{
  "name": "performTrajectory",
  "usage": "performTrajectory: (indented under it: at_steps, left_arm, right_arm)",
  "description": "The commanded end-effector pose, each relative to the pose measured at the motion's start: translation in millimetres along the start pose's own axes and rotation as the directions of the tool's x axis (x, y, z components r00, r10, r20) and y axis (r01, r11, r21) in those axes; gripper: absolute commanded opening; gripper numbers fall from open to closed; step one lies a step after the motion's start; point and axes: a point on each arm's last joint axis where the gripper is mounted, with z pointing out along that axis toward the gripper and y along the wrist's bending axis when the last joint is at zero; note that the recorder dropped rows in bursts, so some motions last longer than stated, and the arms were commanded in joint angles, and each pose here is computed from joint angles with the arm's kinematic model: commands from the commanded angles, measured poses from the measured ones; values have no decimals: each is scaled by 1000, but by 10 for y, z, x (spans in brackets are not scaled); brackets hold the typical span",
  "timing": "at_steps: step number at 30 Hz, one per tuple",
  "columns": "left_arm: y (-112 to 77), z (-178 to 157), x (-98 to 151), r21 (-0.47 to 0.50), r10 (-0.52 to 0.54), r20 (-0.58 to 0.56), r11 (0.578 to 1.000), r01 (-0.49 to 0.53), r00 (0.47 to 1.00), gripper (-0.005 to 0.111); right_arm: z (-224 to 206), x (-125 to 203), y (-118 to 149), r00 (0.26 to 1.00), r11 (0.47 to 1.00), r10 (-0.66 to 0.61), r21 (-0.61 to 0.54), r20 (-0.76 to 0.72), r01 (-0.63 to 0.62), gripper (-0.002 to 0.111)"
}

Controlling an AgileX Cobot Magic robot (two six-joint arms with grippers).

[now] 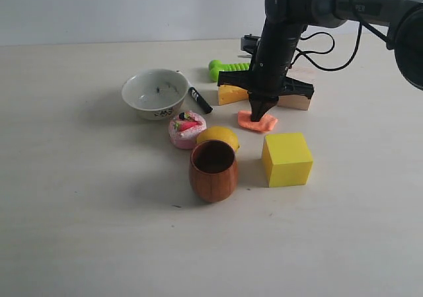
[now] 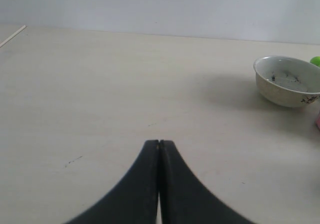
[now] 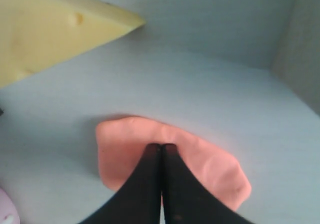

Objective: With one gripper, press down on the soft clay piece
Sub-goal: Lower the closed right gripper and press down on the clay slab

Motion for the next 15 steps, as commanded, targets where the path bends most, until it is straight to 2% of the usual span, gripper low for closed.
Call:
performTrajectory:
  at_steps: [1, 15]
  left_arm:
    - [-4, -8, -22, 6, -11, 21, 1000, 10, 1000, 0]
    - [-4, -8, -22, 6, -11, 21, 1000, 10, 1000, 0]
  right_arm:
    - [471, 87, -110, 991, 997, 6, 73, -136, 4, 0]
    - [491, 97, -99, 988, 998, 14, 60, -151, -5, 0]
